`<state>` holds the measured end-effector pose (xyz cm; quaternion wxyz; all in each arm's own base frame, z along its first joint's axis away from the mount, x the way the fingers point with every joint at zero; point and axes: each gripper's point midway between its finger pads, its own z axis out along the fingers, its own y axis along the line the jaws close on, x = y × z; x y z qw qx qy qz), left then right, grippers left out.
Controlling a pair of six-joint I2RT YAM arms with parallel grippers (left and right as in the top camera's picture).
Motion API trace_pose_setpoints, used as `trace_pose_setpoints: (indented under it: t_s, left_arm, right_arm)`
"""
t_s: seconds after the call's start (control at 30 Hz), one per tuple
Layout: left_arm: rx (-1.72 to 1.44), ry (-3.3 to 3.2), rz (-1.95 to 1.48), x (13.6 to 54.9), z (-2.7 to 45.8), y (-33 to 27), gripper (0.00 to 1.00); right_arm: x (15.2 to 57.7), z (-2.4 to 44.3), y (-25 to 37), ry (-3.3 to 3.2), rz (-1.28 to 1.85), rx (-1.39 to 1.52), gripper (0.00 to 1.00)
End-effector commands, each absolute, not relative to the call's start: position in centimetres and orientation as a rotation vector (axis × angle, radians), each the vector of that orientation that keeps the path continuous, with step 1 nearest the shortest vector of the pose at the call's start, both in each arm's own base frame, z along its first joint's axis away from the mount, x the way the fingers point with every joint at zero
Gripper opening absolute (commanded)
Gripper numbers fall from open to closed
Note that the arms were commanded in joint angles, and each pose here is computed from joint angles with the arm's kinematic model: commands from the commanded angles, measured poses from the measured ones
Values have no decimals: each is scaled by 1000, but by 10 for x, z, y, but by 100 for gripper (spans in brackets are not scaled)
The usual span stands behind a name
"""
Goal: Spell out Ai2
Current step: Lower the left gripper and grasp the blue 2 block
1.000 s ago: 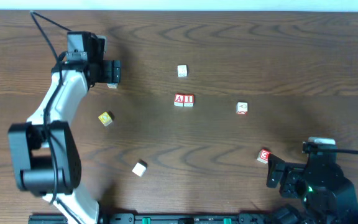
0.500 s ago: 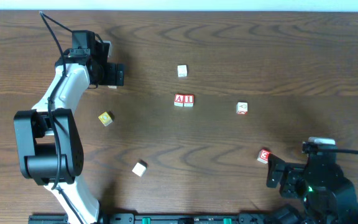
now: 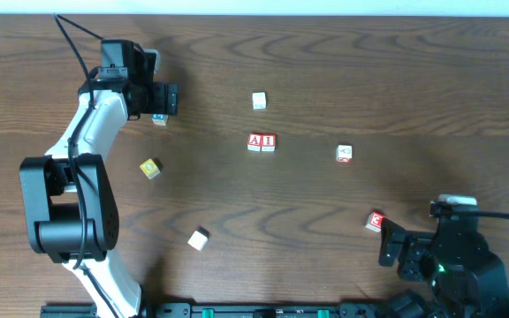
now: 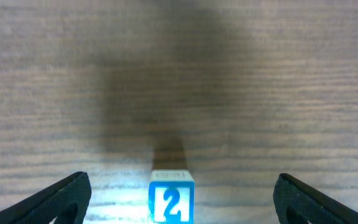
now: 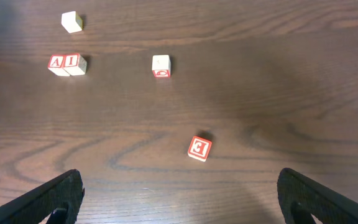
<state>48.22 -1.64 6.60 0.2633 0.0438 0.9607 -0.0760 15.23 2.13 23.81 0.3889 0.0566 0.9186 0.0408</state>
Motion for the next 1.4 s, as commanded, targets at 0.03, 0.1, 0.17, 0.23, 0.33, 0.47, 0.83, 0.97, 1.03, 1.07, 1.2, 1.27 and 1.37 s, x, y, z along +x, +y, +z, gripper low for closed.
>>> trace_pose_setpoints:
  t_s: [0.03,0.1,0.17,0.23,0.33,0.47,0.83,0.97,1.03,1.07,1.2,1.27,1.37]
  left_arm:
    - [122,2575,-238,490,71,-21,95]
    - [121,2580,-229,489,70,-20,95]
    - [122,2579,-228,489,70,-20,95]
    - [120,2590,-199,488,68,-19,95]
    - [111,2615,-115,485,65,-13,95]
    - [100,2640,-61,481,61,-11,95]
    - [29,2729,-18,467,41,-3,95]
    - [18,2775,-31,462,23,-5,95]
    - [18,2775,-31,462,23,-5,95]
    - [19,2775,-32,462,23,-5,95]
    - [19,2773,-31,463,23,-5,95]
    - [19,2763,-32,465,23,-5,96]
    - [21,2742,-38,470,25,-6,96]
  right_arm:
    - [152,238,19,2332,102,166,99]
    - [152,238,19,2332,102,166,99]
    - [152,238,19,2332,102,166,99]
    - [152,238,19,2332,102,166,99]
    - [152,238,19,2332,102,166,99]
    - [152,238,19,2332,102,166,99]
    - [152,238,19,2332,102,166,99]
    - [152,238,19,2332,102,166,99]
    - [152,238,19,2332,102,166,99]
    - [152,238,19,2332,102,166,99]
    - [152,238,19,2332,102,166,99]
    - [152,238,19,2332,102,166,99]
    - [152,238,19,2332,102,166,99]
